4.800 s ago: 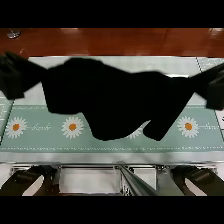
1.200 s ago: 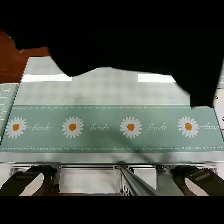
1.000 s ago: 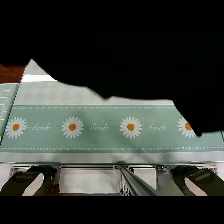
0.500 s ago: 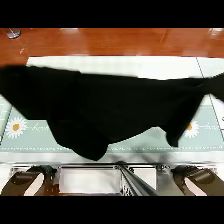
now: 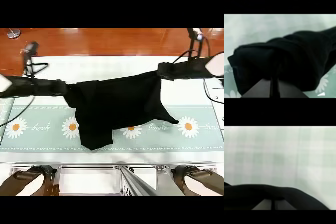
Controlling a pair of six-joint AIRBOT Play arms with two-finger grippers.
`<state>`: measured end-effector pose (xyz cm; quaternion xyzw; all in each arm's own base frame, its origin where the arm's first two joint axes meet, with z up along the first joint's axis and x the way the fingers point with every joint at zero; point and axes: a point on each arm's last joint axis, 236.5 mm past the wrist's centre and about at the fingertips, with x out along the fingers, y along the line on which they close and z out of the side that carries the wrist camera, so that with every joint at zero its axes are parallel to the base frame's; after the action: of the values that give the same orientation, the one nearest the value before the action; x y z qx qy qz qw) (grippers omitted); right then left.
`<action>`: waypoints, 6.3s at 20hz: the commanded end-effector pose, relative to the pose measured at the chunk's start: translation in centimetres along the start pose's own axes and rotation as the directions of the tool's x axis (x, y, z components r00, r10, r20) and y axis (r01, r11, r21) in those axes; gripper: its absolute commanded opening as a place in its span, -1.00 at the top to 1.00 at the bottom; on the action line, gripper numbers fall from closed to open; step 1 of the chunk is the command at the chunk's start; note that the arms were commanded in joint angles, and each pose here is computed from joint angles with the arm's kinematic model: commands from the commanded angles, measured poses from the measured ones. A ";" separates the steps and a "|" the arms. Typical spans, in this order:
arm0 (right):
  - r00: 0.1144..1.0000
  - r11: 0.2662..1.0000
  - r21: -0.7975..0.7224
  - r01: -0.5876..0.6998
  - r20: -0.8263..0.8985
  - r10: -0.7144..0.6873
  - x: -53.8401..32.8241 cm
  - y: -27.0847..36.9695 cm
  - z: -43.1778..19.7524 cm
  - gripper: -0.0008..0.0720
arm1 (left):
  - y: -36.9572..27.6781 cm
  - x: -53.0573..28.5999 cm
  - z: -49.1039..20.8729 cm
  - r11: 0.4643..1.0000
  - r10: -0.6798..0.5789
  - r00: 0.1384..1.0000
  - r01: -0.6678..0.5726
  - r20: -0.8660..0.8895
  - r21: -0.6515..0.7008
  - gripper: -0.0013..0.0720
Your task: Fold the shirts.
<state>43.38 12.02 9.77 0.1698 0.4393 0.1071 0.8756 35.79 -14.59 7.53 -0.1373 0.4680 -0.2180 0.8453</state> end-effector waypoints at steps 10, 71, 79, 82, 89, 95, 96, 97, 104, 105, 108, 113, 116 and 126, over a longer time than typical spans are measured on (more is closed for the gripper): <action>0.861 0.850 0.319 0.418 -0.439 -0.259 -8.0 -23.7 -12.3 -0.71 | 12.2 1.1 -9.2 0.920 0.043 0.943 -0.166 -0.329 -0.356 -0.95; 0.785 0.967 -0.193 0.167 0.619 -0.012 -39.5 5.8 -2.7 0.93 | -11.2 -33.3 5.7 0.934 0.076 0.828 -0.255 0.556 0.251 0.90; 0.936 0.995 0.087 -0.038 0.351 0.005 -16.7 -5.5 2.5 0.93 | -1.6 -11.0 11.0 0.989 0.028 0.956 -0.069 0.294 0.131 0.90; 0.952 0.969 0.188 -0.158 0.291 0.098 -8.8 -7.2 4.5 0.93 | 0.9 -3.3 11.0 0.996 0.033 0.982 -0.048 0.185 0.080 0.90; 0.972 0.903 0.366 -0.226 0.151 0.182 3.6 -8.7 5.3 -0.32 | 4.6 5.1 7.0 0.994 0.036 0.999 -0.040 -0.040 -0.104 -0.95; 0.971 0.949 0.316 0.007 -0.228 0.068 -2.8 -16.0 -2.1 -0.68 | 14.3 -1.3 -1.6 0.936 0.213 0.909 -0.295 -0.357 -0.192 -0.96; 0.939 0.942 0.319 0.105 -0.344 0.012 -3.5 -17.7 -5.7 -0.68 | 15.3 -1.6 -4.2 0.914 0.200 0.898 -0.316 -0.392 -0.256 -0.96; 0.900 0.935 0.314 0.166 -0.435 -0.014 -4.0 -18.5 -9.1 -0.68 | 15.8 -1.5 -7.1 0.892 0.179 0.885 -0.331 -0.431 -0.309 -0.96; 0.914 0.909 0.414 0.041 -0.384 0.134 -0.9 -12.9 -19.3 -0.68 | 9.7 2.5 -18.3 0.785 -0.160 0.920 -0.101 -0.358 -0.611 -0.95; 0.906 0.915 0.402 0.038 -0.400 0.139 -0.6 -12.4 -20.0 -0.68 | 8.8 3.1 -19.1 0.770 -0.189 0.918 -0.082 -0.349 -0.632 -0.95; 0.911 0.922 0.384 0.040 -0.393 0.124 0.3 -11.4 -19.9 -0.68 | 7.6 4.7 -19.8 0.777 -0.204 0.923 -0.049 -0.326 -0.627 -0.95; 0.947 0.899 0.431 0.077 -0.313 0.069 2.0 -11.1 -18.0 -0.68 | 6.1 6.8 -19.7 0.825 -0.170 0.932 -0.044 -0.322 -0.563 -0.93; 0.953 0.891 0.445 0.084 -0.298 0.058 2.5 -10.7 -17.7 -0.68 | 5.5 7.3 -19.0 0.858 -0.165 0.938 -0.017 -0.306 -0.514 0.90; 0.930 0.806 0.562 0.189 -0.365 0.036 6.2 -12.7 -18.5 -0.66 | 5.3 7.3 -18.5 0.858 -0.171 0.941 -0.005 -0.293 -0.514 0.90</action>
<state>32.11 6.39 -8.66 0.3694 0.6048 -0.0151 0.7054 24.60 -14.09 -9.89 -0.3368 0.6385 -0.1425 0.6772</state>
